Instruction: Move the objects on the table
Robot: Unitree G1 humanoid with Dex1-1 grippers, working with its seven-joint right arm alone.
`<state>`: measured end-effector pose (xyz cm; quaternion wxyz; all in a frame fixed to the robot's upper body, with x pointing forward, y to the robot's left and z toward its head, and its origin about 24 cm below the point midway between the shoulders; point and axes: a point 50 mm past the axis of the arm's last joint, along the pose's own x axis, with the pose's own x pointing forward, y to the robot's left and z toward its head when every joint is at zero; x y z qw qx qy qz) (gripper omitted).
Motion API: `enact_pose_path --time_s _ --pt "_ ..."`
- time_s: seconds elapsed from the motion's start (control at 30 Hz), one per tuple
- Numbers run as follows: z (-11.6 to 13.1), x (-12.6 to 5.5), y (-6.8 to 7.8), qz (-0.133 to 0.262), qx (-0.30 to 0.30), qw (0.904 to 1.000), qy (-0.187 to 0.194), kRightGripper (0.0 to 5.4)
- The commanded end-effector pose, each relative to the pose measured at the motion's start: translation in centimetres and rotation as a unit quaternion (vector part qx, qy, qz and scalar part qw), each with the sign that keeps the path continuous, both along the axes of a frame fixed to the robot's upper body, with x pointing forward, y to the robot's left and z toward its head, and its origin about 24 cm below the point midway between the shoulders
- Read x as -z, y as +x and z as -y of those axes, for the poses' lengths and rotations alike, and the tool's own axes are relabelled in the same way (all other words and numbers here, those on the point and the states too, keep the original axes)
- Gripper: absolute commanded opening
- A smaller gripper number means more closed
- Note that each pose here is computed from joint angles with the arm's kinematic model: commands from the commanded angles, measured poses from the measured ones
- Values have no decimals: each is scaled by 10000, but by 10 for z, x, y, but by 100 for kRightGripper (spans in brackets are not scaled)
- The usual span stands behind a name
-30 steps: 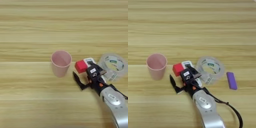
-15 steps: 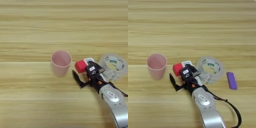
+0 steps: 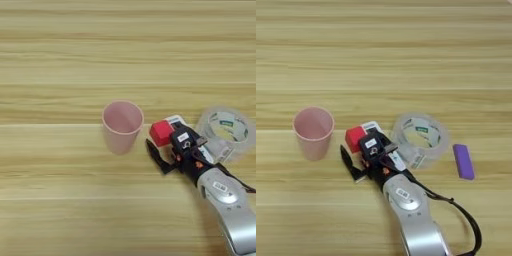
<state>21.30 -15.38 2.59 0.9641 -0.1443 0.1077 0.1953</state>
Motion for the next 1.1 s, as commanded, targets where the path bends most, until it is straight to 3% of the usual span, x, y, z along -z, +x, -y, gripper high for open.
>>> enact_pose_path --time_s 0.03,0.47,0.9,1.1 --pt "-2 -19 10 528 -99 9985 62 405" --pt "0 -20 9 579 -75 9982 106 242" --pt "1 -32 7 821 -24 9964 190 229" --pt "9 -49 6 1077 194 9936 274 229"
